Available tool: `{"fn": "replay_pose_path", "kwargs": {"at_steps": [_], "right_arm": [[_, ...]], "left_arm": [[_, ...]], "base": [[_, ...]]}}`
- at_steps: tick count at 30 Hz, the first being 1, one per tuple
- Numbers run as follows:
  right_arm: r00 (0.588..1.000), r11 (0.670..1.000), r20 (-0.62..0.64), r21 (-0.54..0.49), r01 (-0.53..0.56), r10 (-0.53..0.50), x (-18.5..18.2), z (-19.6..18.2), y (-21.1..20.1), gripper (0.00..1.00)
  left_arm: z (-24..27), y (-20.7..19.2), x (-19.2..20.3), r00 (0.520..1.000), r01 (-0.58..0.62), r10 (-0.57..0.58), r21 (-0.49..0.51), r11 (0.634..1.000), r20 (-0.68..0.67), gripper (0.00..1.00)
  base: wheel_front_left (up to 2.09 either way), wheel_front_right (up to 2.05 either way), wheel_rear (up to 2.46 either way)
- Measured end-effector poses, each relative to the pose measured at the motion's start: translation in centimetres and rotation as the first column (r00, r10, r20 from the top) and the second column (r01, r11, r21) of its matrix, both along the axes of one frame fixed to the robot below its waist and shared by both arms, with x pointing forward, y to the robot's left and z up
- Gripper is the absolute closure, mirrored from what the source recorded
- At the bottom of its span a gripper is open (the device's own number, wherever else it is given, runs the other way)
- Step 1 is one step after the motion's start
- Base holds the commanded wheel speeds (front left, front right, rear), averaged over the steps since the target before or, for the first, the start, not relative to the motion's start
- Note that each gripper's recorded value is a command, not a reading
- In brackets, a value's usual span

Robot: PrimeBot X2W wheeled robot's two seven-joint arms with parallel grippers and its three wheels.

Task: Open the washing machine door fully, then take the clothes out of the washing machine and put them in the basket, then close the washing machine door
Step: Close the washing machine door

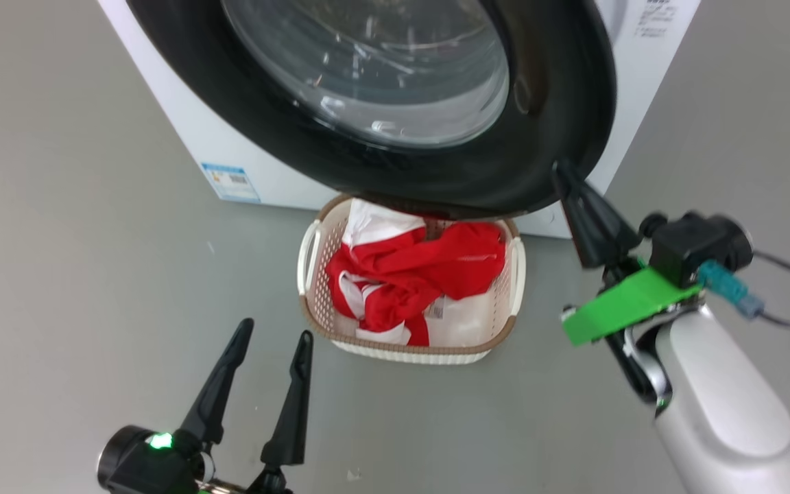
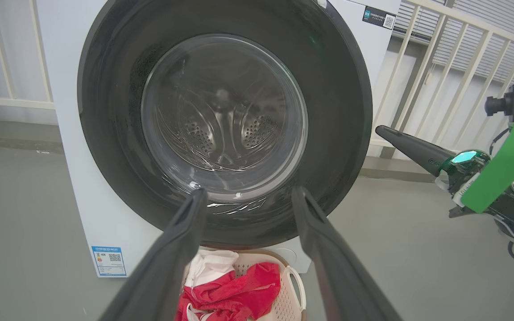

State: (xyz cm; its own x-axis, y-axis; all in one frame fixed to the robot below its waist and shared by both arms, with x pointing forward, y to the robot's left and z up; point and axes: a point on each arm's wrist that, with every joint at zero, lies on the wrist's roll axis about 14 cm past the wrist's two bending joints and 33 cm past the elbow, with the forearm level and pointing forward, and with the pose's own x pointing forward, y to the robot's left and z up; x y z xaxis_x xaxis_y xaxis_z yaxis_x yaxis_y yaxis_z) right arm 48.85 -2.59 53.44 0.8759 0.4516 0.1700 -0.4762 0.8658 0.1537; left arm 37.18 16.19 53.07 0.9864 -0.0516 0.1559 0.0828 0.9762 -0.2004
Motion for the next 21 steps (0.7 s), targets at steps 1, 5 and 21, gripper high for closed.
{"fn": "replay_pose_path", "kwargs": {"at_steps": [1,5,21], "right_arm": [[1.0,1.0,0.001,0.003,-0.002,0.002,0.5,0.0,0.1,1.0],[1.0,1.0,0.006,-0.004,-0.024,0.024,2.0,0.0,0.9,1.0],[1.0,1.0,-0.026,0.002,-0.004,0.004,7.8,-2.0,0.1,1.0]], "left_arm": [[0.0,0.0,0.2,1.0,0.001,-0.001,-0.001,1.0,0.0,0.0],[-0.5,-0.4,0.8,1.0,0.012,-0.012,-0.003,1.0,-0.013,0.0],[-2.1,-0.6,3.3,0.999,0.024,-0.024,0.006,1.0,-0.046,0.0]], "base": [[0.0,0.0,0.0],[0.0,0.0,0.0],[0.0,0.0,0.0]]}}
